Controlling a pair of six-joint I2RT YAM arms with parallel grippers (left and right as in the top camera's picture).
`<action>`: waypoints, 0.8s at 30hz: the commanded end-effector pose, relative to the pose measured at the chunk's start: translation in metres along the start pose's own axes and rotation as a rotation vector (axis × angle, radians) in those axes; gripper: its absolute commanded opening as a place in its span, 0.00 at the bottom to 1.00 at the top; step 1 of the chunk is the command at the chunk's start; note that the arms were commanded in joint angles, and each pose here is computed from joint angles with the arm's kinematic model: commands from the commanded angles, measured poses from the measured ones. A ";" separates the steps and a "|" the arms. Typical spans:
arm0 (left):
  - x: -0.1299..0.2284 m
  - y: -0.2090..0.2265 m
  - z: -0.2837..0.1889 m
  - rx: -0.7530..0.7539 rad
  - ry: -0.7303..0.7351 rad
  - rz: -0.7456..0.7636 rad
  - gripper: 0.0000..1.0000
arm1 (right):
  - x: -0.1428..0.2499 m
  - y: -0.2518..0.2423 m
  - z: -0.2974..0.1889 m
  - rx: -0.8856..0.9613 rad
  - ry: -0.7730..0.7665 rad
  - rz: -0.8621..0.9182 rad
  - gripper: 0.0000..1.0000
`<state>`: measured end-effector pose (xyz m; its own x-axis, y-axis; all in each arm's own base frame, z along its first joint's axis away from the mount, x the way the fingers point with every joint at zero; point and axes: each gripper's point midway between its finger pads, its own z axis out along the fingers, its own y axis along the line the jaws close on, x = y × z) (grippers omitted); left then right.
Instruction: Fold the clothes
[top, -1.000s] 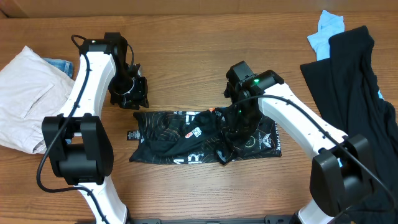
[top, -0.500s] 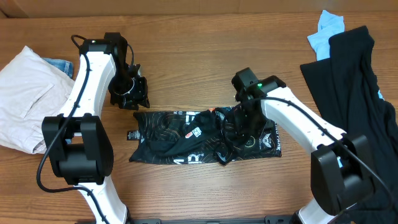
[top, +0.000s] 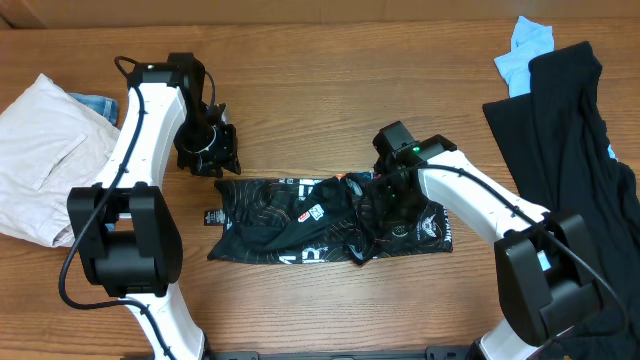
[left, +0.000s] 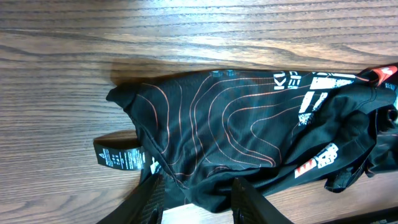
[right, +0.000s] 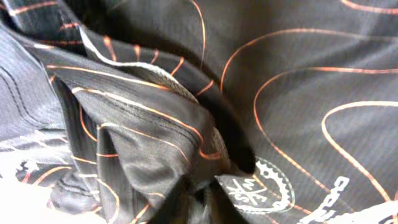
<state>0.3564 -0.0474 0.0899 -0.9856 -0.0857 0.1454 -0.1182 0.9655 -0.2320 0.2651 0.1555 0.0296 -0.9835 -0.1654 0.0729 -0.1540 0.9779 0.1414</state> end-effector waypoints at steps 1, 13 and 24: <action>-0.003 -0.008 -0.007 0.014 -0.024 0.005 0.39 | 0.005 0.014 -0.001 -0.076 0.021 -0.069 0.05; -0.004 -0.008 -0.007 0.014 -0.027 0.006 0.39 | 0.034 0.059 -0.002 -0.244 0.084 -0.431 0.40; -0.004 -0.008 -0.007 0.014 -0.027 0.006 0.40 | 0.032 0.095 -0.014 -0.462 0.029 -0.543 0.45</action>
<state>0.3567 -0.0474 0.0899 -0.9858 -0.0857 0.1443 -0.1179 0.9655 -0.2321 0.2244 0.2320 0.0520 -0.7982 -0.5997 -0.0572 -0.5389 0.6685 0.5126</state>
